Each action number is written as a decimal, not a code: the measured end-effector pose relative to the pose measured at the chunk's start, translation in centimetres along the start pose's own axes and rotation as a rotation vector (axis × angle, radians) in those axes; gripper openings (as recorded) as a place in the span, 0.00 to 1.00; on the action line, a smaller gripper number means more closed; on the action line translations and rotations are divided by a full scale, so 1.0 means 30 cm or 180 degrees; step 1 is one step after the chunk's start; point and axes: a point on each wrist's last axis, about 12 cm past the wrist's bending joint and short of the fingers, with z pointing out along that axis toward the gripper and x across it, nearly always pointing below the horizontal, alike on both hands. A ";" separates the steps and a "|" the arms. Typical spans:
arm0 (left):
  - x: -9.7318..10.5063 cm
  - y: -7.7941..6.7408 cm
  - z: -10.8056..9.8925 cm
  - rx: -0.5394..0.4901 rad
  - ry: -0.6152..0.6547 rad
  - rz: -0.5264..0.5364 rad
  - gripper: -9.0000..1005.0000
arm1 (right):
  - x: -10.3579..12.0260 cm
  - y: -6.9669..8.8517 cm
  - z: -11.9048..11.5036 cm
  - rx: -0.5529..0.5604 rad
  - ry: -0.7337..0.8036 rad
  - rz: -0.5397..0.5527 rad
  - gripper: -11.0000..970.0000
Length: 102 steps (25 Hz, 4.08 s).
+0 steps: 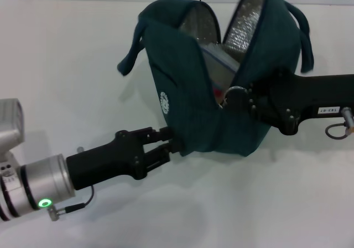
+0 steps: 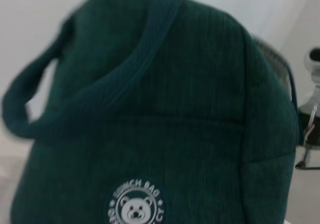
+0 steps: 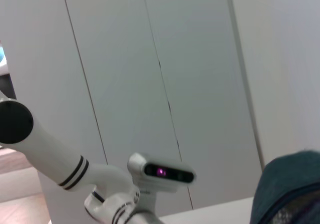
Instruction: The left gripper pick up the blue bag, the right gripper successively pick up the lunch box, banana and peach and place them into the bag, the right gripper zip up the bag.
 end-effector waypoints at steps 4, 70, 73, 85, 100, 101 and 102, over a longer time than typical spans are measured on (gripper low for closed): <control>0.002 -0.003 0.029 0.0040 0.0016 0.0056 0.39 | 0.003 0.000 0.003 0.0005 -0.0036 -0.0004 0.05; 0.062 -0.019 0.059 -0.0805 -0.0707 0.0560 0.82 | -0.002 -0.061 0.131 0.0340 -0.0423 -0.0044 0.06; 0.060 -0.019 0.058 -0.0806 -0.0715 0.0578 0.89 | 0.004 -0.059 0.126 0.0355 -0.0424 -0.0038 0.06; 0.074 -0.032 0.063 -0.0732 -0.0606 0.0781 0.42 | 0.017 -0.056 0.107 0.0467 -0.0499 -0.0047 0.06; 0.110 -0.064 0.082 -0.0621 -0.0434 0.1065 0.23 | 0.030 -0.071 0.079 0.0791 -0.0768 0.0136 0.07; 0.111 -0.065 0.083 -0.0616 -0.0432 0.1066 0.22 | 0.031 -0.071 0.078 0.0794 -0.0767 0.0138 0.07; 0.110 -0.065 0.083 -0.0613 -0.0434 0.1067 0.21 | 0.031 -0.071 0.079 0.0793 -0.0767 0.0140 0.07</control>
